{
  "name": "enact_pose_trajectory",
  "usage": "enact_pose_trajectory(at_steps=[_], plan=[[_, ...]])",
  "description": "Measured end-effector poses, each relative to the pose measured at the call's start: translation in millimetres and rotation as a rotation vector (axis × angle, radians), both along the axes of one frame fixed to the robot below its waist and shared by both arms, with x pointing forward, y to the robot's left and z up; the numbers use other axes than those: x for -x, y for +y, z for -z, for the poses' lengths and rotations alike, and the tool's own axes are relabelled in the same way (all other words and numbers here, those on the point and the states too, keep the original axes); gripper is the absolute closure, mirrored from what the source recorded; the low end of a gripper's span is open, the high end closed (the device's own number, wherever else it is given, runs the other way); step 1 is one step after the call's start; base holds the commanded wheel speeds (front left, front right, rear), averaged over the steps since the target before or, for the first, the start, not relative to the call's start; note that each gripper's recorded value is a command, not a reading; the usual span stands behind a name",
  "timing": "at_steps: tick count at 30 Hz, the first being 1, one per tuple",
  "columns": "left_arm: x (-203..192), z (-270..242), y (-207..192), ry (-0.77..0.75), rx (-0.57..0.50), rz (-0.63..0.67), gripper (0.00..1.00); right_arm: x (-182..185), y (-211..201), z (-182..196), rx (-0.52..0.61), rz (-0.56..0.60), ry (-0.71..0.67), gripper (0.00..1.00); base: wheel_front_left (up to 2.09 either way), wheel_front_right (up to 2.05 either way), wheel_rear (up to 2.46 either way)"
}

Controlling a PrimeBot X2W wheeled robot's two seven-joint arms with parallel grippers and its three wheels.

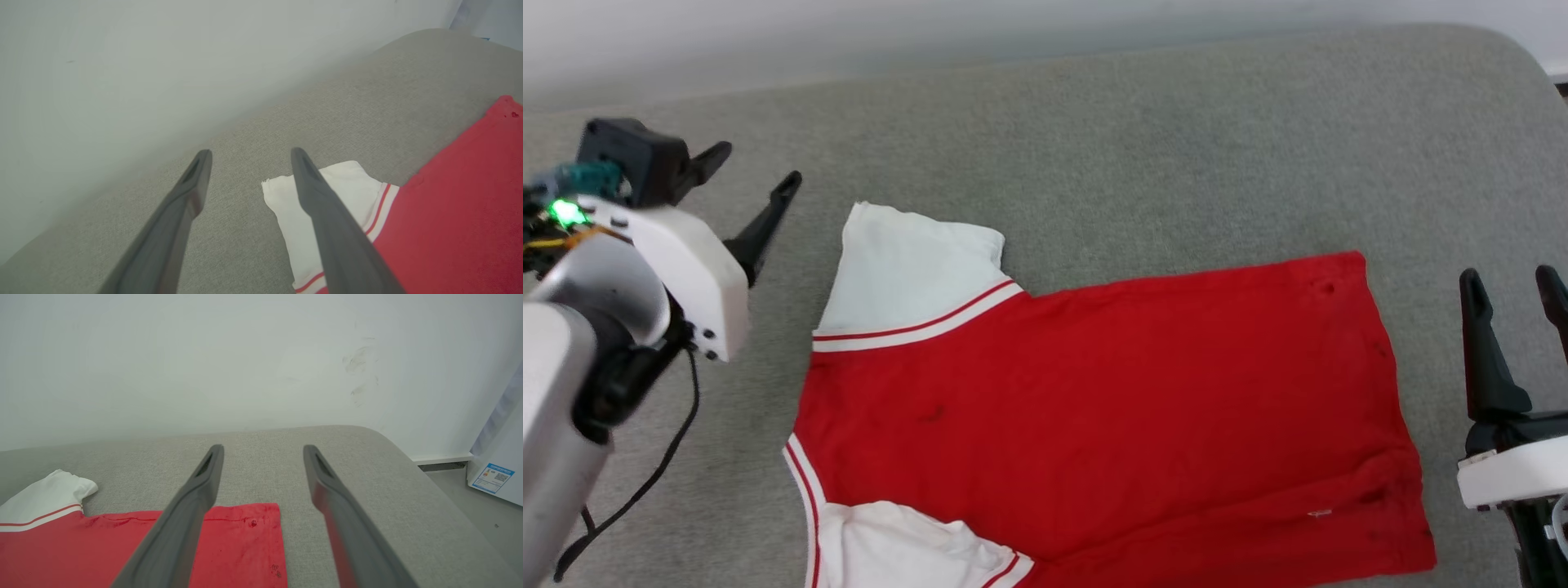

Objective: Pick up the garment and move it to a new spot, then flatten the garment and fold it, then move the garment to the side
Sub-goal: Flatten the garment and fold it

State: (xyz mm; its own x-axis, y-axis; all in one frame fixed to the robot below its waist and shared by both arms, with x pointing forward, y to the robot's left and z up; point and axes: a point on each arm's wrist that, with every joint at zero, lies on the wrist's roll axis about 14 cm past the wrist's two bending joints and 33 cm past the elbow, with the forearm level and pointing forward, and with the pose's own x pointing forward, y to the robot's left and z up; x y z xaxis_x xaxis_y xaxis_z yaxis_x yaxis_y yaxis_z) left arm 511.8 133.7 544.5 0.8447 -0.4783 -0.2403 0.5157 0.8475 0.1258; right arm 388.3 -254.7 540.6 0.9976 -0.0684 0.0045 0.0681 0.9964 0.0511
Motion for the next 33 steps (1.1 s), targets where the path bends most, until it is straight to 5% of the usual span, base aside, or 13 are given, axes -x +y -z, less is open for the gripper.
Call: enact_pose_trajectory(at_steps=[3,13,25,26,27,33], plan=[[-25.6,35.0,0.7,0.250,-0.082,0.003,0.00,-5.5,-7.8,13.4,-0.026,0.050,0.027,0.00,0.00,0.00,0.00],[-54.6,92.9,-16.3,0.618,-0.213,0.060,0.00,-9.3,-14.0,49.4,-0.036,0.098,0.108,0.00,0.00,0.00,0.00],[-62.5,157.1,-22.1,0.807,-0.351,0.069,0.00,-10.7,-19.1,69.2,-0.050,0.130,0.148,0.00,0.00,0.00,0.00],[-61.8,160.4,-20.9,0.819,-0.357,0.065,0.25,-11.1,-19.8,68.7,-0.049,0.132,0.144,0.00,0.00,0.00,0.00],[-59.7,163.9,-19.2,0.838,-0.365,0.064,0.98,-11.4,-20.3,68.8,-0.048,0.134,0.144,0.00,0.00,0.00,0.00],[-56.3,163.9,-27.7,0.831,-0.286,0.077,1.00,-13.1,-18.1,74.5,-0.057,0.128,0.155,0.00,0.00,0.00,0.00]])
